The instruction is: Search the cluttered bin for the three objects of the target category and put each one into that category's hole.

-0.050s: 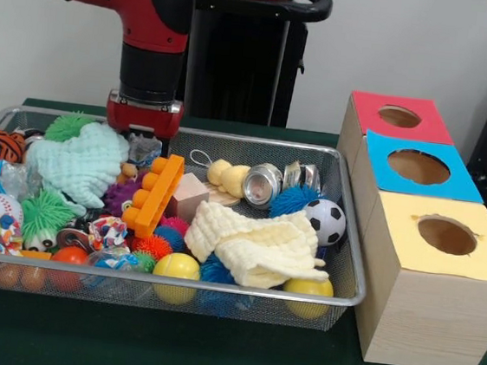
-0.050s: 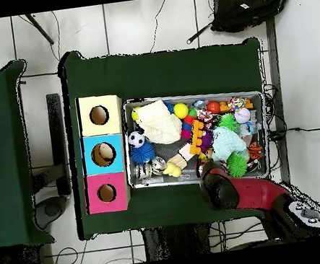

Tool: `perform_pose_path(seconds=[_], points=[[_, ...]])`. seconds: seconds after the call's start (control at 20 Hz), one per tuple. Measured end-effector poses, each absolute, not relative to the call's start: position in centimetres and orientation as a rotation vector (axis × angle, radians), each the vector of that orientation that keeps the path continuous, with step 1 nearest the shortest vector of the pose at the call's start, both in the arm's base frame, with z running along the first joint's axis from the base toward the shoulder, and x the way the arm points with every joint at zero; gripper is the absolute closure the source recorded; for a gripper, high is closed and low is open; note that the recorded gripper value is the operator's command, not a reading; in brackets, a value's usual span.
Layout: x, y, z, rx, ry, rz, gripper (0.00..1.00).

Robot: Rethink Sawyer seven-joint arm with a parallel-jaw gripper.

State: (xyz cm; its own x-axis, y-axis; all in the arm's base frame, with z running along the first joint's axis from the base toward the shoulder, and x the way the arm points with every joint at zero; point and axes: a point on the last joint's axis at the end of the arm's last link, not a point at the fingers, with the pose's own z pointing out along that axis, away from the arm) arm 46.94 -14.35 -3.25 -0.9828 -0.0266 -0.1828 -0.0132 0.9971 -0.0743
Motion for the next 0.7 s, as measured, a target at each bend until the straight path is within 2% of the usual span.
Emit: perform_pose_path(seconds=[0.7], points=[[47.46,-14.17,-3.34,-0.062,3.006,-0.086,0.0]])
